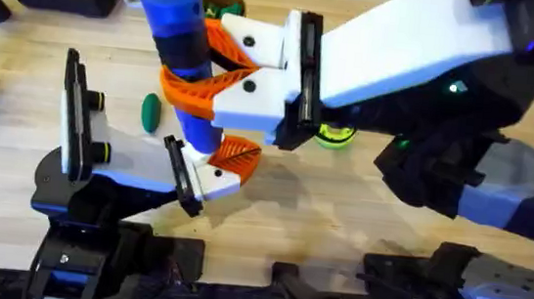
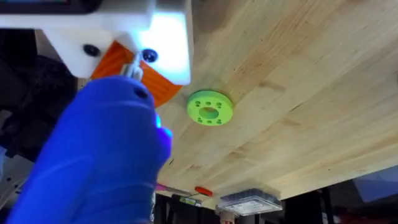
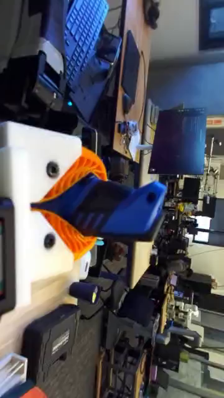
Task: Pick up the gripper from the table and insert it into the empty holder that is missing its gripper. Then pick up a screw, insert it into the mounting hole, and use the screwdriver to tighten it. Finally, clean up the table by picking up the vegetable and placing it into the bucket.
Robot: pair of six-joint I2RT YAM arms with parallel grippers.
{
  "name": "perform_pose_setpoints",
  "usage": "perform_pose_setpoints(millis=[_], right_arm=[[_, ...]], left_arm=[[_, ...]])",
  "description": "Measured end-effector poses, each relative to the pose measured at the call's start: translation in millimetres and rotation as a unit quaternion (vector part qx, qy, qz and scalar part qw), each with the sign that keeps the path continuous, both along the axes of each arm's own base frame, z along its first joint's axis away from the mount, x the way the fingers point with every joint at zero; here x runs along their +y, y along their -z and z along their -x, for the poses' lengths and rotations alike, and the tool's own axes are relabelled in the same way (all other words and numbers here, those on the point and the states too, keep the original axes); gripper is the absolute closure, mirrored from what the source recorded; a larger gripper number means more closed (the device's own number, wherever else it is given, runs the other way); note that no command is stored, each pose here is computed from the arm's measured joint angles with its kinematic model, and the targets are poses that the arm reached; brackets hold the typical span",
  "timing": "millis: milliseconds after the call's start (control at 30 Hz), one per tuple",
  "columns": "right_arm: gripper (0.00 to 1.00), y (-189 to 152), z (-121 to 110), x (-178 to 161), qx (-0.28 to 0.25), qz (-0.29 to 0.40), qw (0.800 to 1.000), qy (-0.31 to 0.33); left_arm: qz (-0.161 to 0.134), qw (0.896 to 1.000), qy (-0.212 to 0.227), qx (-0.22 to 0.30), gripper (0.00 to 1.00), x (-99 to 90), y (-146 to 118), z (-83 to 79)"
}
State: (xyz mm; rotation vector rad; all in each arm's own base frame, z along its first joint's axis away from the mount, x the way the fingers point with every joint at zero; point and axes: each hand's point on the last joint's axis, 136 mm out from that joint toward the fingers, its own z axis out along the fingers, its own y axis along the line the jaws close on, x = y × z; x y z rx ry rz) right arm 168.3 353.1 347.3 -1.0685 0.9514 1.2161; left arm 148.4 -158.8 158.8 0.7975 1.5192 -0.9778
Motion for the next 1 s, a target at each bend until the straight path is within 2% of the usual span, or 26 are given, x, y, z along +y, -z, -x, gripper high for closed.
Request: perform_pose_setpoints(millis=[567,1000], right_arm=[[0.975,0.5,0.6,0.5,-0.021,0.001,1.0,0.004],[0.975,1.8,-0.7,1.4,-0.015,0.002,1.0,0.004]], left_arm=[[0.0,1.0,0.0,0.0,0.988,0.0,0.0,0.0],[0.001,1.0,0.0,0.001,0.988,0.0,0.0,0.0]])
